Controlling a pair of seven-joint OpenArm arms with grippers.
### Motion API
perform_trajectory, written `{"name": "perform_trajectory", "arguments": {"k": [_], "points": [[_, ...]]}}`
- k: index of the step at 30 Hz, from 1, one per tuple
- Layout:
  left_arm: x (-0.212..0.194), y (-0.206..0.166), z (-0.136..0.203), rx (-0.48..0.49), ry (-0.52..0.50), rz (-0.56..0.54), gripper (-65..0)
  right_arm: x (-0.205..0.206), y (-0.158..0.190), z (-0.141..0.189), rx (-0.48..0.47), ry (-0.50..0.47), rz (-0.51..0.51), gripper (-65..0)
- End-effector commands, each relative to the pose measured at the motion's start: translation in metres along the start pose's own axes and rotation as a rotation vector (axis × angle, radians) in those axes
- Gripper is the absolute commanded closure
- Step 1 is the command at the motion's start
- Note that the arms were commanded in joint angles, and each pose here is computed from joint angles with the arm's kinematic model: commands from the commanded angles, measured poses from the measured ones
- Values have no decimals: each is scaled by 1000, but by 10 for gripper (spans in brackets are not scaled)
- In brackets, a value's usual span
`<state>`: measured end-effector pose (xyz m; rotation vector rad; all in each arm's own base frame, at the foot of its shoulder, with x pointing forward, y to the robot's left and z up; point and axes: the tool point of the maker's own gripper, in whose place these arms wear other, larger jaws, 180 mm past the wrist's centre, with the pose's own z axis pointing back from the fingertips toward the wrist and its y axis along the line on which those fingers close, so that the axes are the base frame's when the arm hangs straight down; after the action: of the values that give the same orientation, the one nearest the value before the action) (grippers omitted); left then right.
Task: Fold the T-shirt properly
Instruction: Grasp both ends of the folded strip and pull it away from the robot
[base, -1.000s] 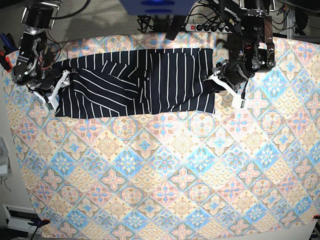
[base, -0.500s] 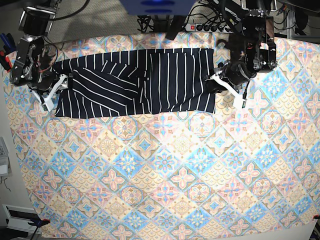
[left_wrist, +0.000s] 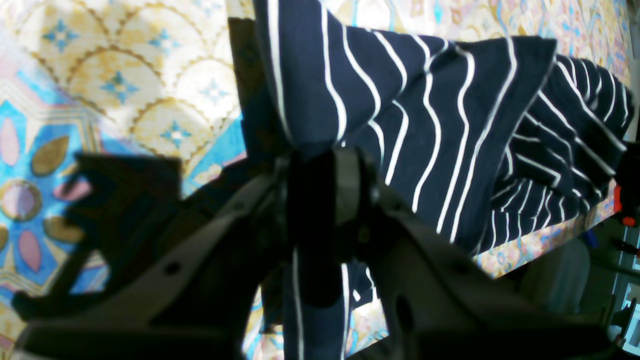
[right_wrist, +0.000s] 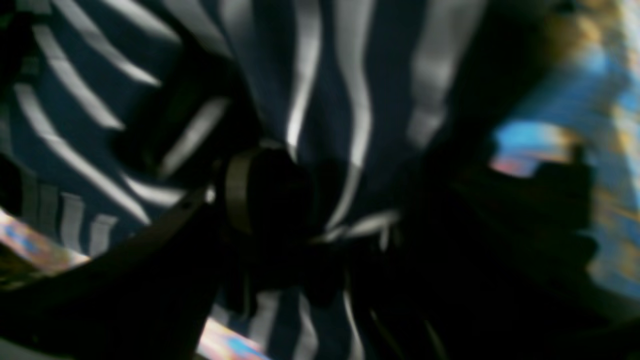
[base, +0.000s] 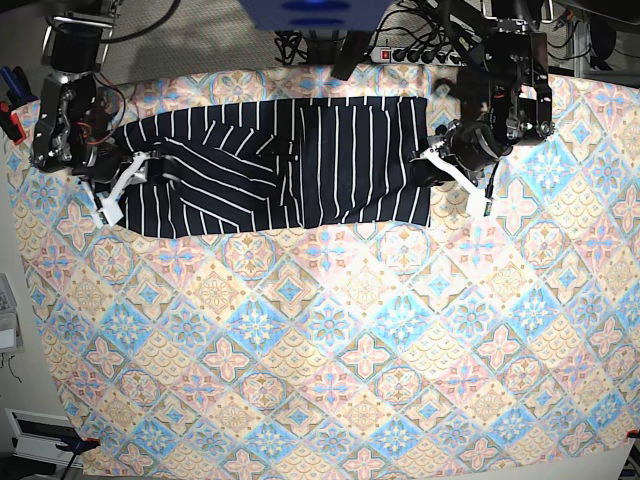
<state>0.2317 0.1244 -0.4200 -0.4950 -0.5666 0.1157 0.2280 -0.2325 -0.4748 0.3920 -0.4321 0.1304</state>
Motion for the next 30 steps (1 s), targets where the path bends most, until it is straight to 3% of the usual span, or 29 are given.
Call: {"name": "perform_trajectory", "arguments": {"k": [1, 7, 13, 17, 30], "points": [[11, -5, 2, -18, -33, -12, -106, -6, 1, 1, 5, 40, 20, -322], [11, -5, 2, -18, -33, -12, -106, -9, 6, -3, 18, 54, 34, -293], [11, -5, 2, -18, -33, -12, -106, -9, 5, -2, 16, 56, 33, -1], [11, -5, 2, -18, -35, -13, -106, 3, 7, 3, 8, 34, 65, -7], [11, -5, 2, -18, -35, -13, -106, 83, 71, 71, -56, -215, 430, -7]]}}
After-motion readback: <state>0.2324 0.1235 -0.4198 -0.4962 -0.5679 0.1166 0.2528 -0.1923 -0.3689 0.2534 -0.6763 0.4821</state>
